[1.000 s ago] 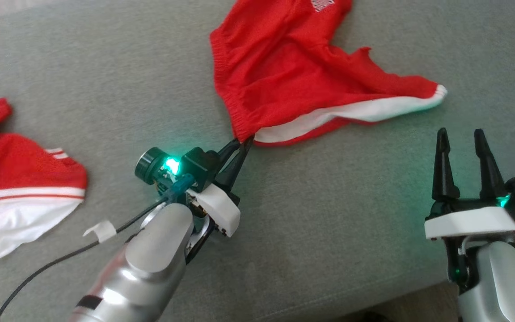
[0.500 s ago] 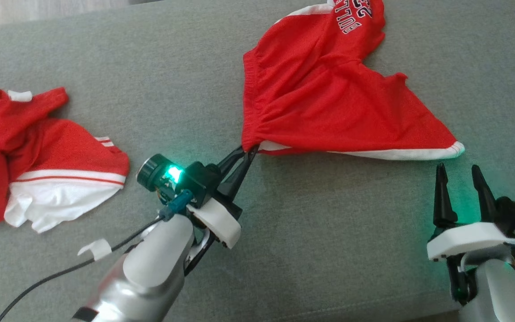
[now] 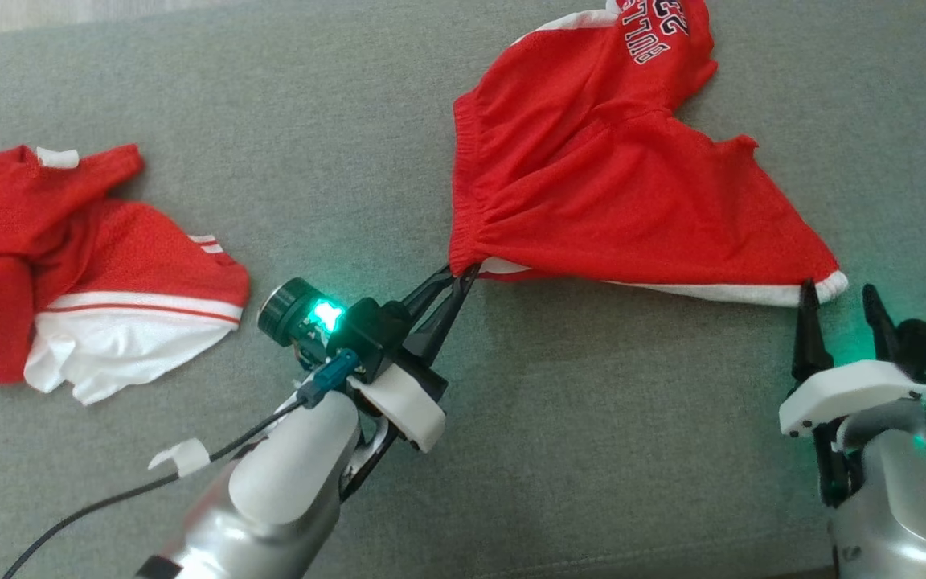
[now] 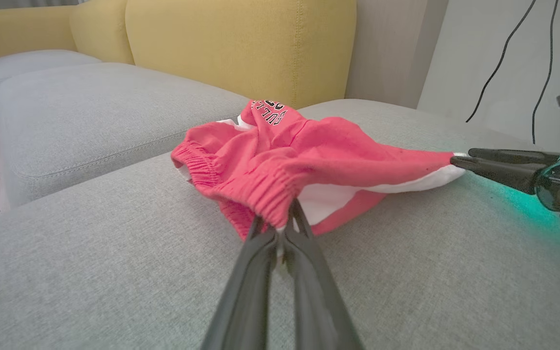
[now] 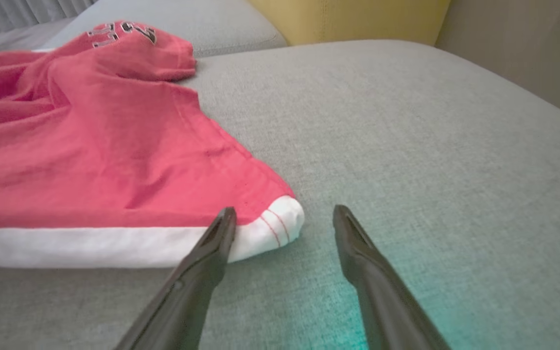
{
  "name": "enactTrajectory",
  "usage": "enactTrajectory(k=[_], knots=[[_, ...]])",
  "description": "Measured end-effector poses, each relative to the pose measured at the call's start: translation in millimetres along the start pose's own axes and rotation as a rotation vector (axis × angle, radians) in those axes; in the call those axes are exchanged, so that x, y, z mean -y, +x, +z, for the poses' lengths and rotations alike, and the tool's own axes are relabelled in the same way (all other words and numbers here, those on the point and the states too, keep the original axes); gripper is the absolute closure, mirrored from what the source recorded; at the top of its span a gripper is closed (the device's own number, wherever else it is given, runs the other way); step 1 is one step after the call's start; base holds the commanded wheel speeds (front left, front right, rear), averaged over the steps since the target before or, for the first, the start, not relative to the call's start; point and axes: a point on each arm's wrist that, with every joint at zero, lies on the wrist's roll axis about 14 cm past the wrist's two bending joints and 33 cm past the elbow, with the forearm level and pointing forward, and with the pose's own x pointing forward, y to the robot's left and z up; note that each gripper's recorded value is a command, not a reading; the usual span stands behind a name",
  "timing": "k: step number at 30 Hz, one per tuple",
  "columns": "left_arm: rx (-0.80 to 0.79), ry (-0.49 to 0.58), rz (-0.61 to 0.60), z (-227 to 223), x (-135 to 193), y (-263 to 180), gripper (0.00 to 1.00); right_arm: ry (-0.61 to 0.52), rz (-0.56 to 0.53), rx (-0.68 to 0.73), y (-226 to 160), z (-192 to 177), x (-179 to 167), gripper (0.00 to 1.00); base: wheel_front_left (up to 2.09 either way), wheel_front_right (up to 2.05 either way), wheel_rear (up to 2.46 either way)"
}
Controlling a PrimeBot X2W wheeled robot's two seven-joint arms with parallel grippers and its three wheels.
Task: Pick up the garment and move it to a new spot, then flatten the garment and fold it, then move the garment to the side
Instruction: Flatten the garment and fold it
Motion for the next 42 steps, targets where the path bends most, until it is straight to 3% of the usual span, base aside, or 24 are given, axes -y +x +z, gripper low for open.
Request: enactTrajectory(k=[9,10,11,16,20,23,27,34,38,42], knots=[[-0.001,-0.004,0.000,-2,0,0,1.00,-0.045,0.018,-0.073,8,-14,-6,0.00,0.00,0.00,0.00],[-0.002,-0.004,0.000,-2,0,0,1.00,-0.049,0.020,-0.074,9,-14,-7,0.05,0.00,0.00,0.00],[-0.005,-0.005,0.000,-3,0,0,1.00,-0.052,0.024,-0.077,11,-13,-8,0.98,0.00,0.00,0.00],[-0.009,-0.004,0.004,-2,-1,-1,1.00,-0.051,0.038,-0.076,14,-10,-14,1.00,0.00,0.00,0.00],[-0.012,0.021,0.016,4,-5,-6,1.00,0.019,0.040,0.004,12,12,-16,1.00,0.00,0.00,0.00],[-0.013,0.047,0.026,10,-10,-10,1.00,0.064,0.074,0.128,12,52,-27,1.00,0.00,0.00,0.00],[-0.020,0.094,0.038,24,-22,-16,1.00,0.139,0.139,0.366,8,137,-45,1.00,0.00,0.00,0.00],[0.112,0.317,0.090,145,-62,-9,1.00,0.191,0.234,0.651,-28,263,-62,1.00,0.00,0.00,0.00],[0.187,0.395,0.129,213,-67,-16,1.00,0.163,0.267,0.759,-56,307,-69,1.00,0.00,0.00,0.00],[0.202,0.416,0.149,238,-65,-30,1.00,0.138,0.281,0.822,-82,330,-71,1.00,0.00,0.00,0.00]])
